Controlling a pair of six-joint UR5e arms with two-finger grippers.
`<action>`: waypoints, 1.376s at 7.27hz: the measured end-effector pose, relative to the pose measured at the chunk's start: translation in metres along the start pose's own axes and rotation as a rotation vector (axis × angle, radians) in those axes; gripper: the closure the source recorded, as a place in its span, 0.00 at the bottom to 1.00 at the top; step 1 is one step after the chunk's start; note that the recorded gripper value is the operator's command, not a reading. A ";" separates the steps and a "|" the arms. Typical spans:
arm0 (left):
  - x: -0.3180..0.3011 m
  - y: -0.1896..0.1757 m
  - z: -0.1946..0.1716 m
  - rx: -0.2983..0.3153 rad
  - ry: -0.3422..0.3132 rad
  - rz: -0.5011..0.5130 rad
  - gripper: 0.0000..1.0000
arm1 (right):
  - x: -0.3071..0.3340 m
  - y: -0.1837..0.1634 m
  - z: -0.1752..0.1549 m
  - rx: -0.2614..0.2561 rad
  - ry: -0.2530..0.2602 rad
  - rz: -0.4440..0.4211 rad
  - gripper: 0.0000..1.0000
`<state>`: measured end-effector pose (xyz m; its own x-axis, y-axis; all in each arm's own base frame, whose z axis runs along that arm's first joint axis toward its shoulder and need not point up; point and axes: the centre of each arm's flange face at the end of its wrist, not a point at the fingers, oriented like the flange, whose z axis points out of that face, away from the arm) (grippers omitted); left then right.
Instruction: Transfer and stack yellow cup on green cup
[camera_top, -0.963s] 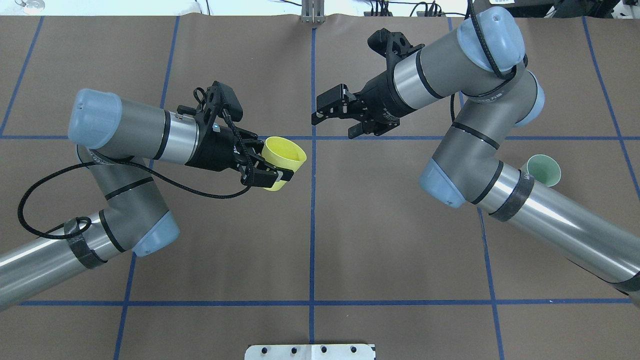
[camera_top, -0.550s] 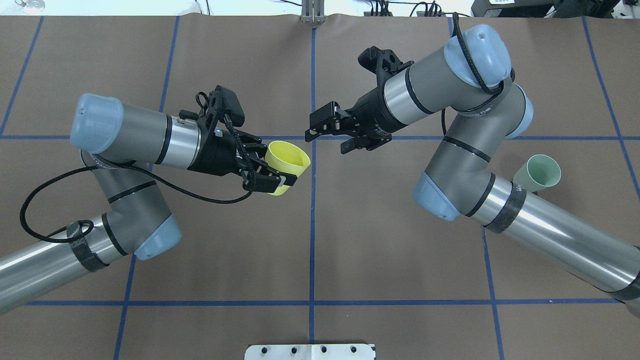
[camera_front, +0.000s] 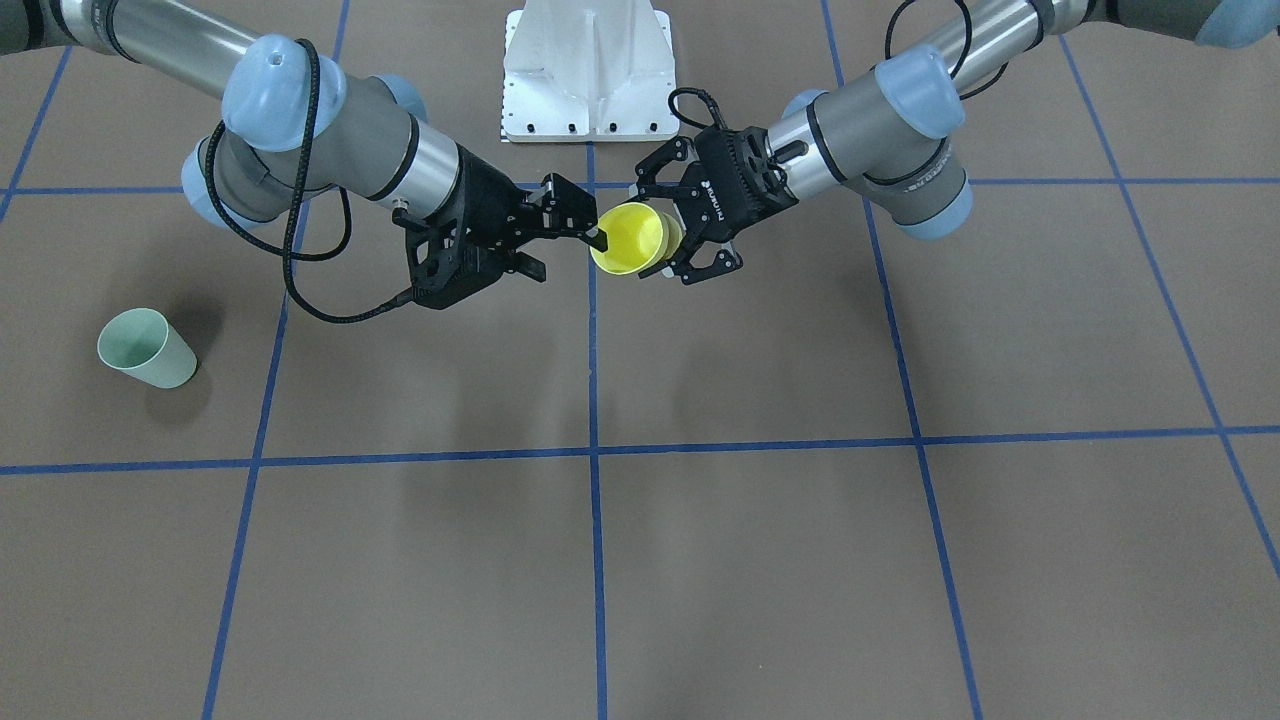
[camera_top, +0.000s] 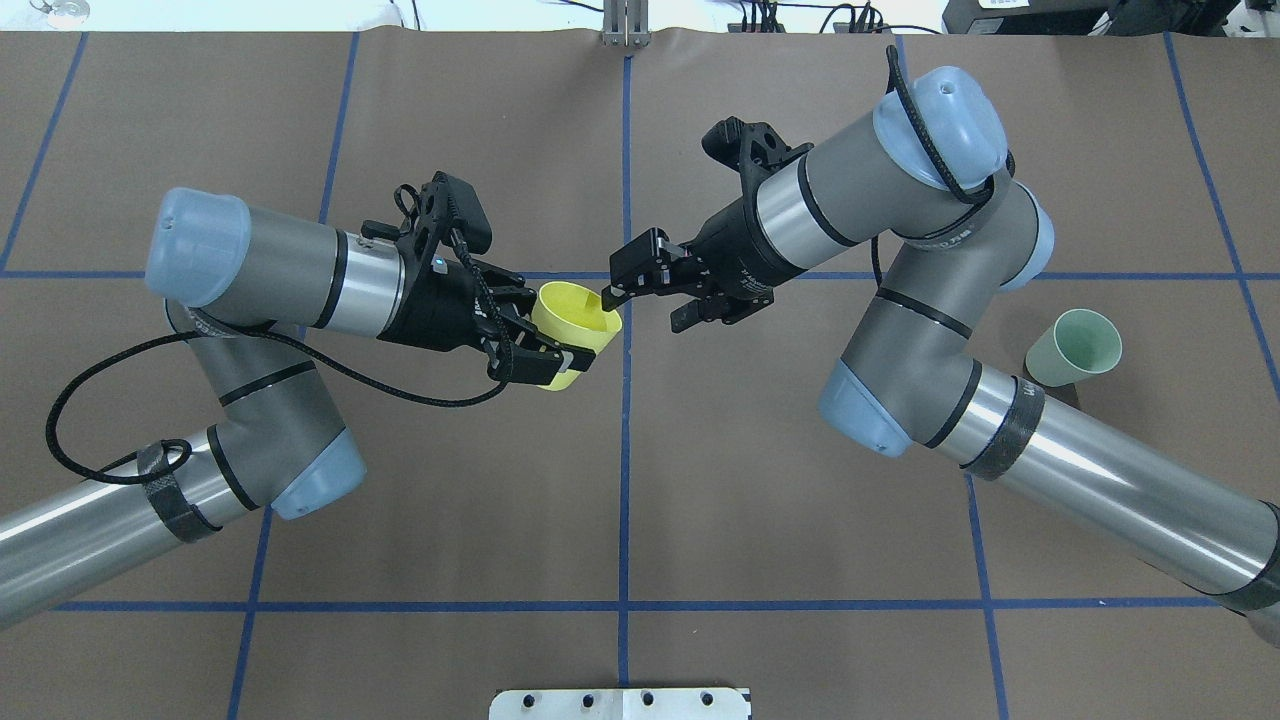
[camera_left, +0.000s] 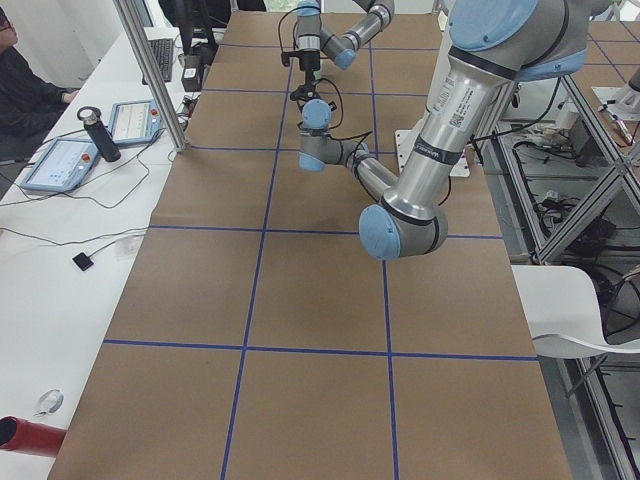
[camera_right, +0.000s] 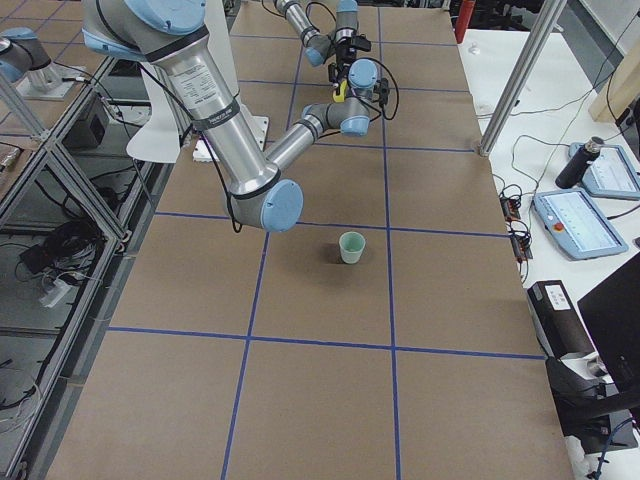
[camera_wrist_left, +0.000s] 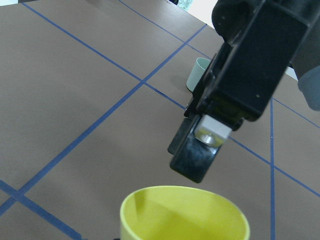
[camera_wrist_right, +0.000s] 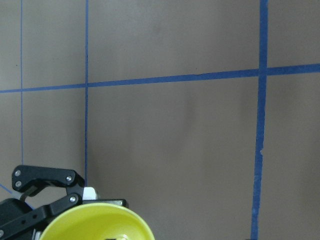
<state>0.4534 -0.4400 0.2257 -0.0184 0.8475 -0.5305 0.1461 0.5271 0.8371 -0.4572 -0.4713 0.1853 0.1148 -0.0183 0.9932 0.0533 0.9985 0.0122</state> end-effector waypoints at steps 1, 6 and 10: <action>0.000 0.000 0.000 0.000 -0.001 0.000 0.82 | 0.000 0.001 0.001 -0.010 0.001 0.001 0.11; 0.010 -0.002 0.010 0.001 0.021 0.005 0.82 | 0.002 0.004 0.005 -0.023 0.002 0.002 0.39; 0.016 -0.013 0.023 0.009 0.031 0.006 0.82 | 0.003 0.007 0.004 -0.033 -0.002 0.000 0.64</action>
<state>0.4741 -0.4350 0.2035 -0.0483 0.8521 -0.5211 0.1548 0.5218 0.8389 -0.4607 -0.4644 0.1887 0.1129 -0.0184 0.9934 0.0861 0.9962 0.0087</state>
